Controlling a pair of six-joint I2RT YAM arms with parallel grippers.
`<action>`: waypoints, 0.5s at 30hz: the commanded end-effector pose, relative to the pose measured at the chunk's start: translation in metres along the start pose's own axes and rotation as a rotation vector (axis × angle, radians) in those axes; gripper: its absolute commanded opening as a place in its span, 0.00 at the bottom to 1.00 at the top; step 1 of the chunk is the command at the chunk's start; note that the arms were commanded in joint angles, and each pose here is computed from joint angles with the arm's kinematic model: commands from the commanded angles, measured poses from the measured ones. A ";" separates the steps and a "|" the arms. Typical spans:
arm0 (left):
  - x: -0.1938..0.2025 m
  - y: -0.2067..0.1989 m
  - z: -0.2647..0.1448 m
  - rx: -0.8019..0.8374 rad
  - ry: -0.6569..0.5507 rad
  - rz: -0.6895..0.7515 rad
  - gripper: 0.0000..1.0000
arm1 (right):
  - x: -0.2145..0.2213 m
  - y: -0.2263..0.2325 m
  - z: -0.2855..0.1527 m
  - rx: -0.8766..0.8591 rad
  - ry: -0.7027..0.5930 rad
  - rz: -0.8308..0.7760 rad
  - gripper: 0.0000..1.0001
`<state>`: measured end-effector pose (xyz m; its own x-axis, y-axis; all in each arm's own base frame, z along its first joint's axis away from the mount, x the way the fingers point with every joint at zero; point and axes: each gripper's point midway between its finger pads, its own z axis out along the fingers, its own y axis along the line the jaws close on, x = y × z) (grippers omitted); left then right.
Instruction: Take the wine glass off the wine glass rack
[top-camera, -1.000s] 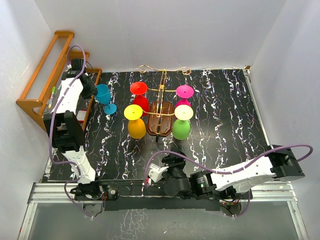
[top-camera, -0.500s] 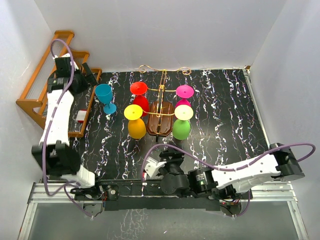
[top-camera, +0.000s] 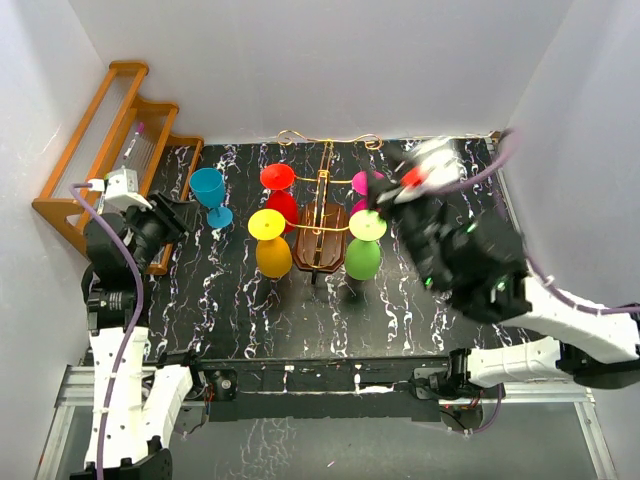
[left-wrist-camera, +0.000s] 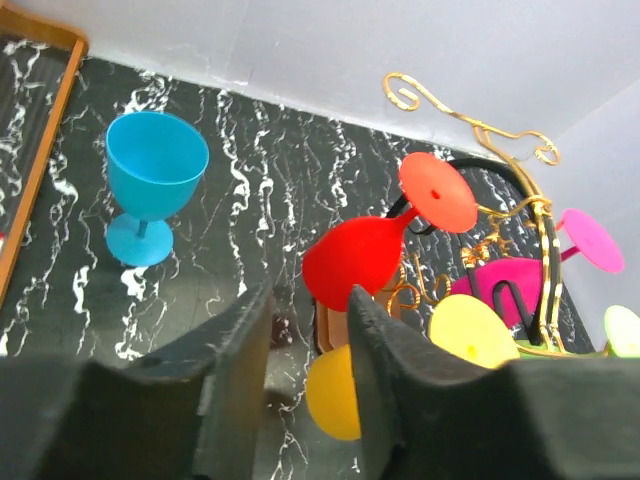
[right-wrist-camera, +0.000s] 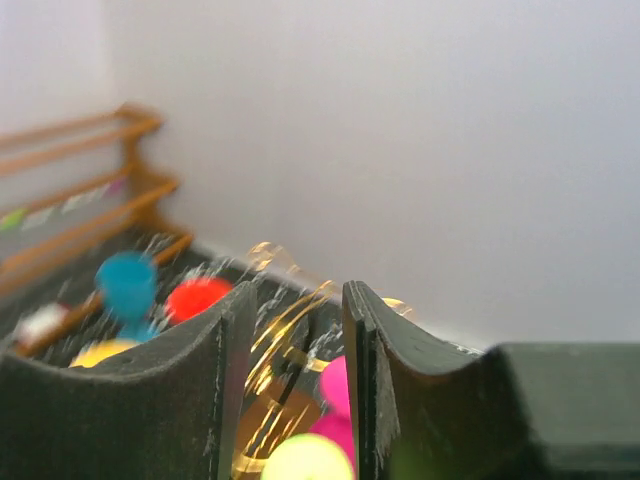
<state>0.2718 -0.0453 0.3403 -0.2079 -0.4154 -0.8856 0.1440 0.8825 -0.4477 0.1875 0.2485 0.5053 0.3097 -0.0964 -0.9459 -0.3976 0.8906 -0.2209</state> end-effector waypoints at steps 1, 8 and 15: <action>0.018 0.011 0.001 -0.024 0.050 0.028 0.29 | -0.013 -0.028 0.053 0.055 0.012 0.051 0.41; 0.037 0.030 -0.013 -0.115 0.066 0.035 0.33 | 0.060 -0.068 0.164 0.124 0.257 0.102 0.52; 0.070 0.036 -0.015 -0.094 0.115 0.029 0.38 | 0.135 -0.167 0.178 -0.117 0.369 0.873 0.43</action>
<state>0.2494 -0.0367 0.2806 -0.2863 -0.3841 -0.8778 0.0563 0.9078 -0.4156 0.4935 0.1917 0.4544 -0.1158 0.1065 -0.9876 -0.3094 0.9409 0.1377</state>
